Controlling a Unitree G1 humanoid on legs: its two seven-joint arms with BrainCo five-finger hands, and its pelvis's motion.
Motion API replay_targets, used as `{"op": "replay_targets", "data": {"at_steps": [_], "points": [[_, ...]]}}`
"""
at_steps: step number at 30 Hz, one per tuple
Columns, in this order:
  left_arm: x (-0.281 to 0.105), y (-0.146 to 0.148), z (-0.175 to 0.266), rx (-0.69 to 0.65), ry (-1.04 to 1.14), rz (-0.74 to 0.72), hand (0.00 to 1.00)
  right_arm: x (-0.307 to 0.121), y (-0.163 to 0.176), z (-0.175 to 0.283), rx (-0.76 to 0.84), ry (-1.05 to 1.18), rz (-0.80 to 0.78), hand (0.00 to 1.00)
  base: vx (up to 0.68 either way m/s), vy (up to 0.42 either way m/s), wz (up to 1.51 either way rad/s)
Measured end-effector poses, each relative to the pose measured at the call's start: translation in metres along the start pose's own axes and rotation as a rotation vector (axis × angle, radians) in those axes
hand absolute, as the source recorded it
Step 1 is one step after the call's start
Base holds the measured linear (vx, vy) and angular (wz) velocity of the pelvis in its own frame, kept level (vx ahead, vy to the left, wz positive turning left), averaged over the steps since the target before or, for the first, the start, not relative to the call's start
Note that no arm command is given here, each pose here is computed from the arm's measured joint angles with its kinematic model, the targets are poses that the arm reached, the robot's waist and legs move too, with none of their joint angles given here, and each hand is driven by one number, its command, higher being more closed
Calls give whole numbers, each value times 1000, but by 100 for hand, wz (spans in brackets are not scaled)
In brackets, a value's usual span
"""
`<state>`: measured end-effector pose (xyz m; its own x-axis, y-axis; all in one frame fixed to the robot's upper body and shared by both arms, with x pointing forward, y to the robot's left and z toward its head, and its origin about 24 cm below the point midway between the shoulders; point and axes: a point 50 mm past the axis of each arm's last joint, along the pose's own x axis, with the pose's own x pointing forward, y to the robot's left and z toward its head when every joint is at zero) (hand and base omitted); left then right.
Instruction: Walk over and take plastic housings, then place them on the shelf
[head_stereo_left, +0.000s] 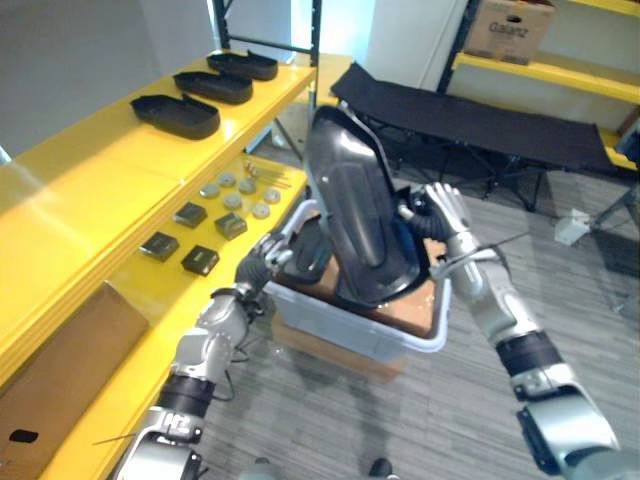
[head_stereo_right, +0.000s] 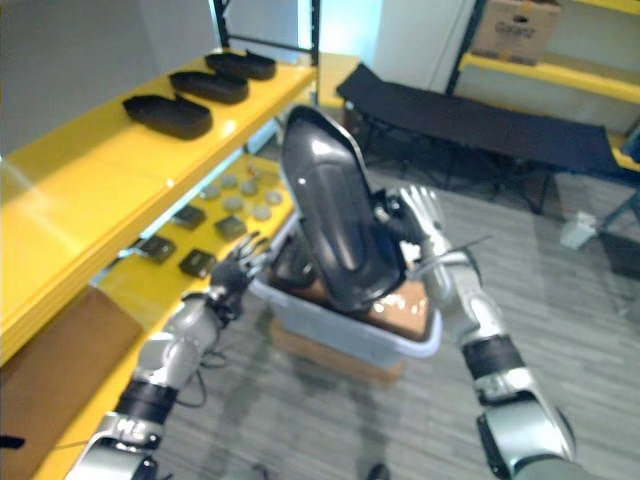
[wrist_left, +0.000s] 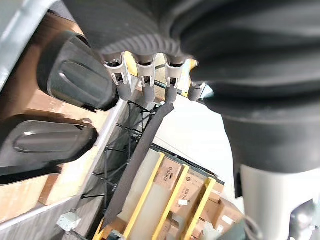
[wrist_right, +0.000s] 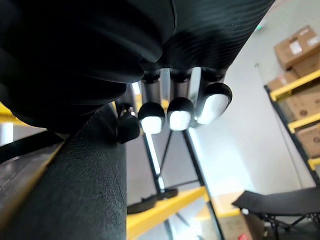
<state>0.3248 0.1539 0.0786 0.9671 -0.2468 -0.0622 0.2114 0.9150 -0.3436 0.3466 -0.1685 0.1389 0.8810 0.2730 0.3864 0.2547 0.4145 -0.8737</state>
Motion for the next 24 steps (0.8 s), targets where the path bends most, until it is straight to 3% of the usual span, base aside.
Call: {"op": "replay_targets", "data": {"at_steps": [19, 24], "points": [[1, -7, -2, 52, 31, -78, 0, 4, 12, 3, -20, -14, 60, 100, -9, 6, 3], [1, -14, -16, 134, 106, -108, 0, 11, 9, 8, -28, -39, 53, 100, -29, 19, 5]]}}
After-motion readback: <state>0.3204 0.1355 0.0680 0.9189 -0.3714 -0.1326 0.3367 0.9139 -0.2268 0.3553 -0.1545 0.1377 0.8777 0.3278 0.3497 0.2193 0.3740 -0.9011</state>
